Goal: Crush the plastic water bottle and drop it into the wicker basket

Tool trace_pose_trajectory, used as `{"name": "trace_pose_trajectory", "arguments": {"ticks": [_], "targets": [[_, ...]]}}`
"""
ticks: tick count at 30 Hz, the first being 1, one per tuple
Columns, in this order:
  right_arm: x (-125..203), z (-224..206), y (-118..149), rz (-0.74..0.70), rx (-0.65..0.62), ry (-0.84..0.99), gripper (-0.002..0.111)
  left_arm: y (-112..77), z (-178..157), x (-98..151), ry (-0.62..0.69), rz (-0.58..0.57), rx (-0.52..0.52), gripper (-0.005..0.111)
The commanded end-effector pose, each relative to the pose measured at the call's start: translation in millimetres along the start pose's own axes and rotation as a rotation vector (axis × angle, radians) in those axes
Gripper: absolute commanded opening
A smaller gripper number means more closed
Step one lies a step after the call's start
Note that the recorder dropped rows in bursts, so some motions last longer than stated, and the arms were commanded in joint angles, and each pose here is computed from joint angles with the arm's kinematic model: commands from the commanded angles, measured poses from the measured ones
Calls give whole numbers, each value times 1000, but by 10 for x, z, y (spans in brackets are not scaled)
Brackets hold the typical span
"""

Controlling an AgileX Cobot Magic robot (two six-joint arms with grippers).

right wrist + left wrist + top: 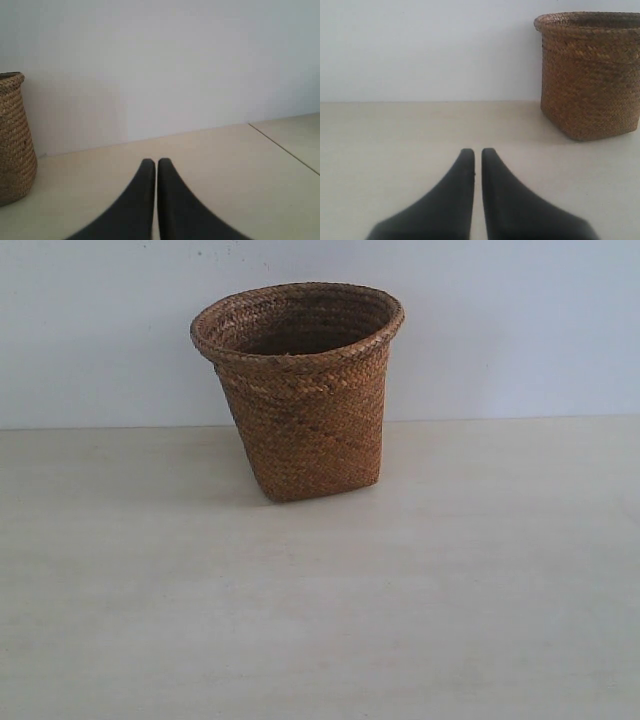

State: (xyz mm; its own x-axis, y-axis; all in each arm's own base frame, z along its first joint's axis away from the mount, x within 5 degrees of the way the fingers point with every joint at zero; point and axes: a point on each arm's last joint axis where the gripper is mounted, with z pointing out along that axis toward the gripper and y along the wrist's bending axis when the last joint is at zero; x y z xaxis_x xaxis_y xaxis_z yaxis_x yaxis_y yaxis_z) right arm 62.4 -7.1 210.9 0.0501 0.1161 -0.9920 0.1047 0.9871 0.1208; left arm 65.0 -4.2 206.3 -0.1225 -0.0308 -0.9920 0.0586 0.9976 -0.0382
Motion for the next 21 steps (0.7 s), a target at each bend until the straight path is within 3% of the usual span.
{"name": "trace_pose_trajectory", "arguments": {"ticks": [1, 7, 13, 21], "targets": [[-11, -4, -4, 0, 6, -13, 0, 4, -34, 59, -52, -8, -1, 4], [-11, -4, -4, 0, 6, -13, 0, 3, -80, 85, -50, -10, 1, 4], [-11, -4, -4, 2, 6, -13, 0, 4, -81, 202, 79, -10, -1, 4], [-11, -4, -4, 2, 6, -13, 0, 5, -82, 206, 83, -8, -2, 4]]}}
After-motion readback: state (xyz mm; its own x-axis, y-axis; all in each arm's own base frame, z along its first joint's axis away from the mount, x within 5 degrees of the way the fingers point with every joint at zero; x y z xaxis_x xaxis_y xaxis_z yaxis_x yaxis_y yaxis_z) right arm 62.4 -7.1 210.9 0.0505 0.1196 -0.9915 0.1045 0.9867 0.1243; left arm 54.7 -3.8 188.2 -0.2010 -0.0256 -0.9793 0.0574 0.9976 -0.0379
